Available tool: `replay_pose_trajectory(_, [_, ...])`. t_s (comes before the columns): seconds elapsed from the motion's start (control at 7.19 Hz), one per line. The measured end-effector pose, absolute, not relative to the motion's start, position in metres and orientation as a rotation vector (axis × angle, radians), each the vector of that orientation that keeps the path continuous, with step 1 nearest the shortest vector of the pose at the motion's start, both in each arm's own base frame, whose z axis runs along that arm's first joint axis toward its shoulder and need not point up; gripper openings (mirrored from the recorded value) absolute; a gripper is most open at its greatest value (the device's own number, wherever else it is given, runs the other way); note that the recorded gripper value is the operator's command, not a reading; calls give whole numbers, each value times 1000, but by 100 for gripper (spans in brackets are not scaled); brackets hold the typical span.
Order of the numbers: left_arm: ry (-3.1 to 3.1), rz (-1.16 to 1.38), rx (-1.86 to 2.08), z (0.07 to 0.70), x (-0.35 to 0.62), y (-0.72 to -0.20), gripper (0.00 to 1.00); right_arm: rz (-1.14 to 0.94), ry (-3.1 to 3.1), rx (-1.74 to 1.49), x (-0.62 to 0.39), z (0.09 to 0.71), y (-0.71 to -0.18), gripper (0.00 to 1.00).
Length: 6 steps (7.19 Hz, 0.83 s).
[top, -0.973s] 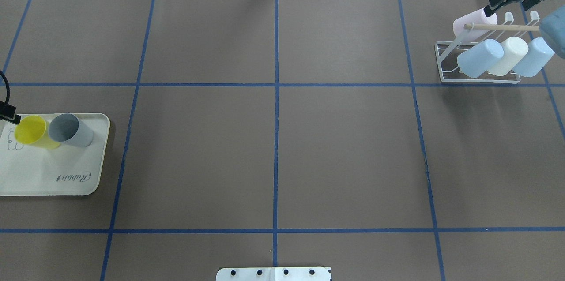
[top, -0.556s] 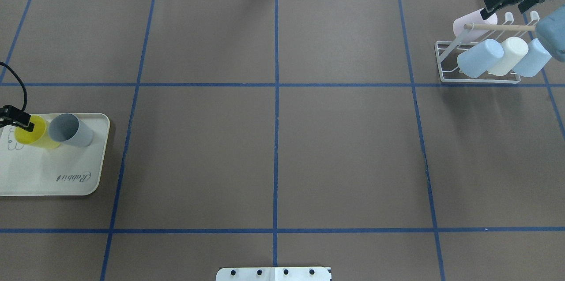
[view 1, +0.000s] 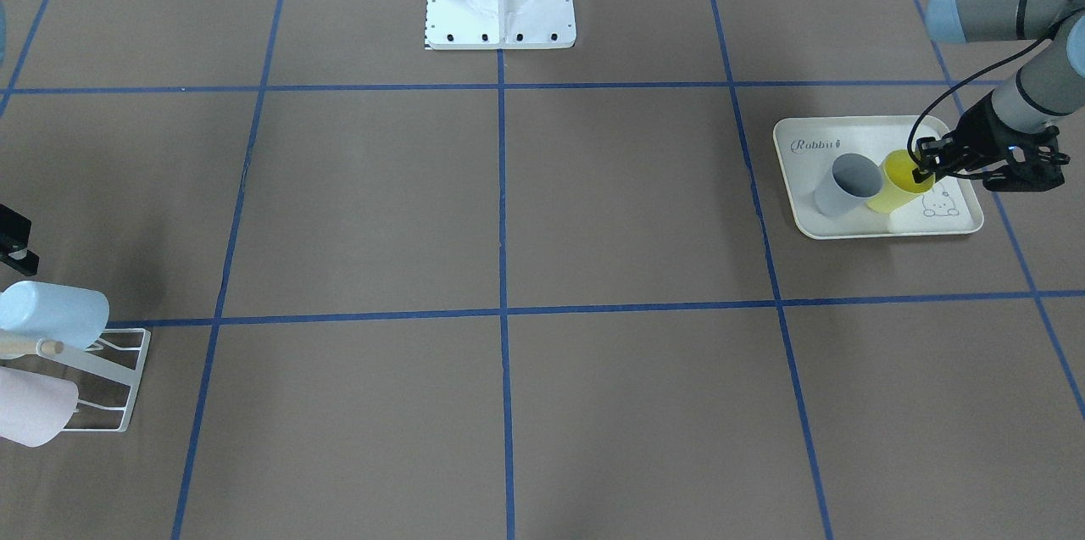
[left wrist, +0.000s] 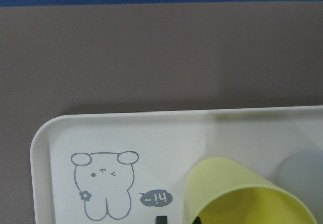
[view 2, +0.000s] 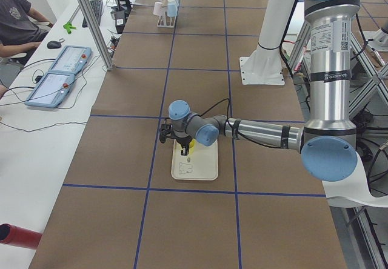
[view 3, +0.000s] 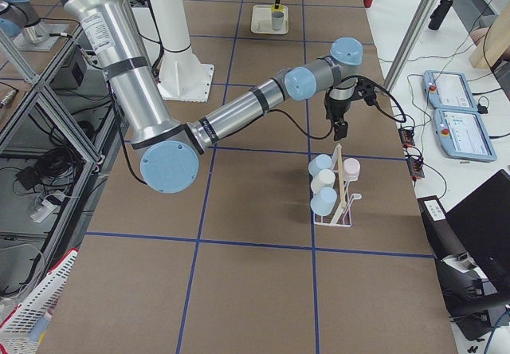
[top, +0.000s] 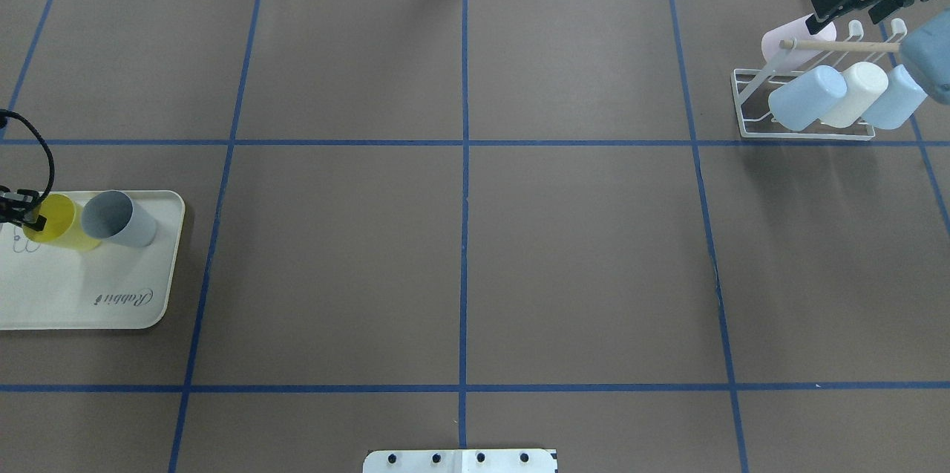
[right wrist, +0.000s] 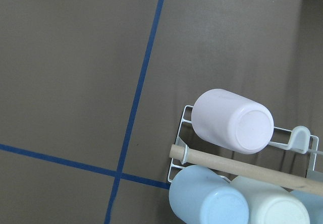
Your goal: Transfer IKEA cup to right arm and place on rack
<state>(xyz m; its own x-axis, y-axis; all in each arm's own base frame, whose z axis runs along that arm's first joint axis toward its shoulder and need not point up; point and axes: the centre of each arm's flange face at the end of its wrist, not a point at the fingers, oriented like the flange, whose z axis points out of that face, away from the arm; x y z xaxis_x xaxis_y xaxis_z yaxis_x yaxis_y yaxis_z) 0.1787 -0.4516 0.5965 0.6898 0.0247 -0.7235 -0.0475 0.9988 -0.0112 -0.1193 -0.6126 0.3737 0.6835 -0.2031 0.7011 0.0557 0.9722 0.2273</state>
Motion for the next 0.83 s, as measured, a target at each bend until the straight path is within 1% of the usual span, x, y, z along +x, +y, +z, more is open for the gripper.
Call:
replay_pose_trajectory(0.42, [829, 42, -22, 582, 176, -452, 0, -142, -836, 179, -112, 381, -582, 99])
replay_pose_trajectory(0.7, [844, -28, 28, 556, 137, -464, 0, -139, -840, 173, -107, 387, -562, 99])
replay_pose_trajectory(0.83, [847, -71, 59, 532, 113, -470, 0, -127, -845, 168, -108, 385, -555, 99])
